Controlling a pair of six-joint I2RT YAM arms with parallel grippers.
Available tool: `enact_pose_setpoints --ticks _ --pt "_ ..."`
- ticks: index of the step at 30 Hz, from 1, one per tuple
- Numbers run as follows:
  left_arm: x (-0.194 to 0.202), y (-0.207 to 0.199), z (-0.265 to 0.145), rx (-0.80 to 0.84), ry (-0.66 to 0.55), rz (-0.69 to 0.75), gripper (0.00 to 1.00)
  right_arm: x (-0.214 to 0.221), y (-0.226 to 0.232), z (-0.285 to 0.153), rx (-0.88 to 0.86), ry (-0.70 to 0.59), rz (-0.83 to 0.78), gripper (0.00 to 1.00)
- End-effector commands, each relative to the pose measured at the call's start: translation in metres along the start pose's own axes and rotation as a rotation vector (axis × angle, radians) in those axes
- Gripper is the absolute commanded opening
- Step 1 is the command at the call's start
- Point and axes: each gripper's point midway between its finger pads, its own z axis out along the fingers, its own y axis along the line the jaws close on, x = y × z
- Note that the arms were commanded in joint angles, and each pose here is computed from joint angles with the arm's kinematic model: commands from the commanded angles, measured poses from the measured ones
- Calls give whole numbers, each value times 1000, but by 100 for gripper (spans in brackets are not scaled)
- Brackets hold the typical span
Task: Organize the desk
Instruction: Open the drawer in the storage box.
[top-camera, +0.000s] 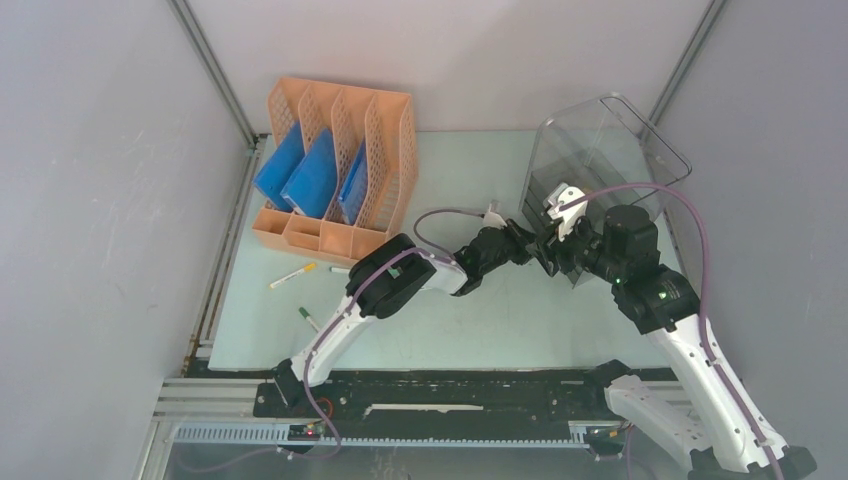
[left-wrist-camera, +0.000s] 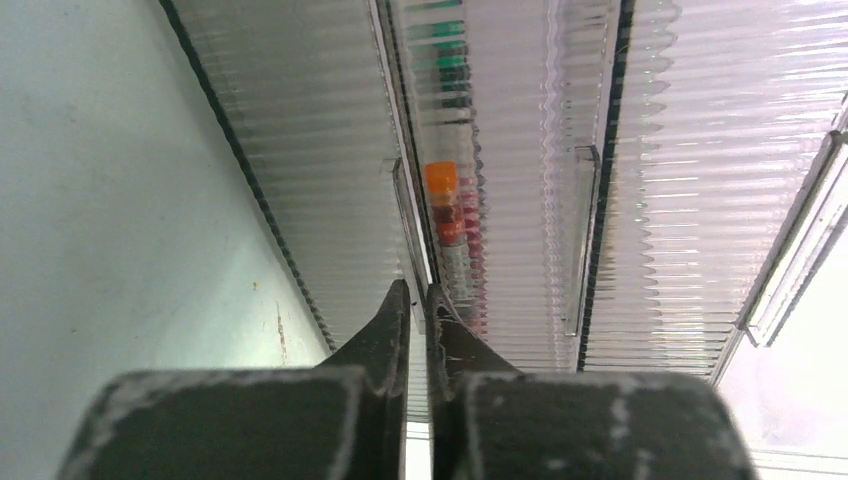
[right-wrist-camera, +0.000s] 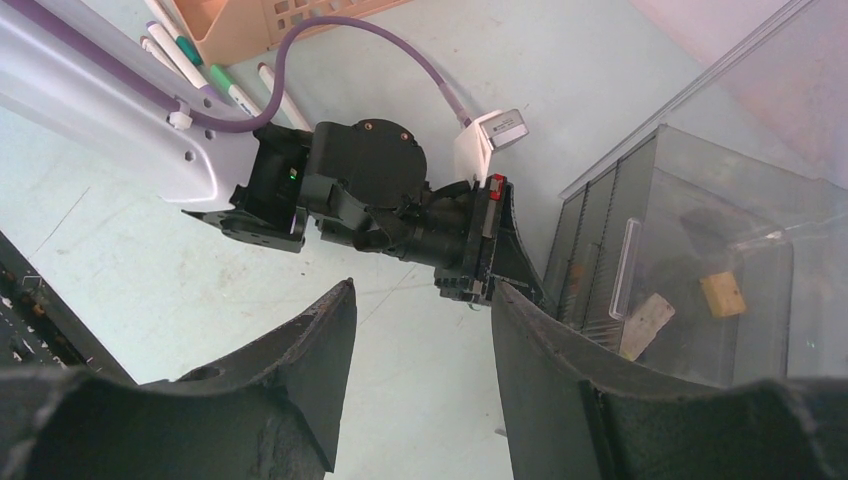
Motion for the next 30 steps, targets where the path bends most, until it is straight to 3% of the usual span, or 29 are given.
enact_pose_setpoints --ticks 1,15,19,22,25,30 --pt "-2 16 -2 -30 -20 12 0 -8 -1 -1 14 -39 -10 60" --pt "-11 21 -91 -93 -66 172 0 -6 0 2 6 -31 -11 60" --pt "-12 28 -116 -116 -68 210 16 -5 0 3 1 -27 -8 60" --pt "-16 31 -135 -155 -86 257 38 -4 0 4 -2 -25 -7 60" --pt "-21 28 -152 -188 -94 311 51 -3 1 5 -6 -21 -7 60" --pt "-22 22 -180 -227 -89 422 60 -2 1 6 -11 -15 -7 60"
